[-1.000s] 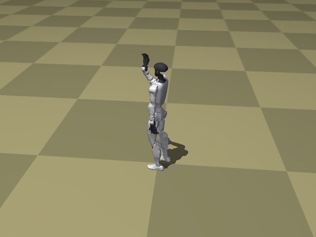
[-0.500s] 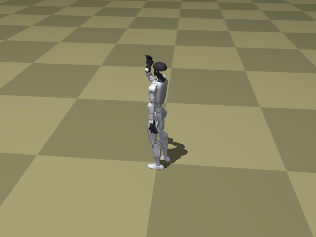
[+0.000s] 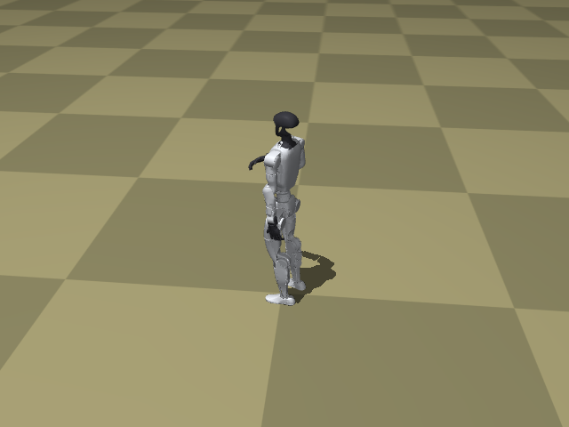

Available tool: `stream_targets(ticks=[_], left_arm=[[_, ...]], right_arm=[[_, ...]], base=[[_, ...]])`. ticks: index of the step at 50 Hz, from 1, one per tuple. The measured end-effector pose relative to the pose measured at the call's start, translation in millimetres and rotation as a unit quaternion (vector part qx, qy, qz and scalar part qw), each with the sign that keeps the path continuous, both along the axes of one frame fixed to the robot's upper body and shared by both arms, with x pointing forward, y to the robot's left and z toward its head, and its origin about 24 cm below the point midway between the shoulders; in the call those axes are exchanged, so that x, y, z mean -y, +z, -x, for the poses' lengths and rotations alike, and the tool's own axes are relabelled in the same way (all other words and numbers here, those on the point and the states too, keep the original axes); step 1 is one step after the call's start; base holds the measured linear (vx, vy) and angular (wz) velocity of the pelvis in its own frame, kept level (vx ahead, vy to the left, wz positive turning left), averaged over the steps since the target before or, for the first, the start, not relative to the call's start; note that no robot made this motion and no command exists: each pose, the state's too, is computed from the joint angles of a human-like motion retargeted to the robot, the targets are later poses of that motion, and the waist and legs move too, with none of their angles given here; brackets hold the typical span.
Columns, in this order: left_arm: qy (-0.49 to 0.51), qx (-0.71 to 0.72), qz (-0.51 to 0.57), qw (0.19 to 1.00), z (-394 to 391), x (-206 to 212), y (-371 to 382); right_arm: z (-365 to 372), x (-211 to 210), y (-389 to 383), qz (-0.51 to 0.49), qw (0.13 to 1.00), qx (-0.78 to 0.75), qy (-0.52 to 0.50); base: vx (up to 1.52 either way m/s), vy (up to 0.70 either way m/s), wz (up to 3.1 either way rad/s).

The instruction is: Upper body actions

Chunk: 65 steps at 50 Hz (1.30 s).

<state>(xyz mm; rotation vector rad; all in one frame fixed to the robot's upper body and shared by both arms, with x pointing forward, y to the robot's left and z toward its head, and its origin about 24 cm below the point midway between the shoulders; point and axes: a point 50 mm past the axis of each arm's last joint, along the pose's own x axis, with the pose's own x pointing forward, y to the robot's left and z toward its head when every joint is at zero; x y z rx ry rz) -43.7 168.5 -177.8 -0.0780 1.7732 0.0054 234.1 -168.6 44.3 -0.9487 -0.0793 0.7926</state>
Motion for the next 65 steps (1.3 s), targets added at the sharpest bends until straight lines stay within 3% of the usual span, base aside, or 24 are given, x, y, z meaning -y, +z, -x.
stream_targets(ticks=[5,15,20,27,33,37,42,48,56,65], left_arm=[[0.015,0.000,0.005,1.000,0.9,4.9,-0.2],[-0.005,0.005,0.007,1.000,-0.8,4.7,-0.6],[0.007,0.007,0.008,1.000,-3.1,6.4,-0.9],[0.007,0.004,0.009,1.000,-0.9,6.3,-0.6],[-0.002,0.002,0.004,1.000,0.9,2.3,-0.3],[0.006,-0.005,0.001,1.000,5.8,2.1,0.5],[0.018,-0.006,0.000,1.000,5.5,1.9,0.6],[-0.010,0.008,-0.012,1.000,-7.5,-6.9,-0.4],[0.013,0.006,-0.015,1.000,-5.0,-4.8,-0.3],[0.085,-0.002,-0.004,0.996,4.7,4.6,0.6]], right_arm=[[15.2,0.4,-76.2,0.044,0.989,-0.136,-0.038],[3.9,-8.6,-59.5,-0.009,0.996,-0.033,-0.082],[-1.9,-20.7,-24.2,-0.168,0.980,0.037,-0.096],[-16.8,-35.6,26.7,-0.454,0.880,0.086,-0.111],[-32.9,-46.2,81.5,-0.555,0.808,0.175,-0.093],[-42.8,-74.5,116.1,-0.557,0.802,0.213,-0.034],[-57.2,-129.4,143.7,-0.478,0.851,0.203,0.077],[-58.9,-159.8,158.4,-0.385,0.877,0.267,0.109],[-51.8,-146.6,155.4,-0.453,0.844,0.280,0.061],[-37.8,-72.2,175.2,-0.547,0.730,0.394,-0.113]], base=[[0.00,0.00,0.00],[-0.01,0.00,-0.06],[0.00,0.00,0.00],[0.00,0.00,0.00],[0.03,0.00,0.05],[0.02,0.02,0.22],[-0.01,0.03,0.08],[0.02,-0.05,-0.22],[0.01,0.00,0.20],[-0.01,0.01,0.08]])
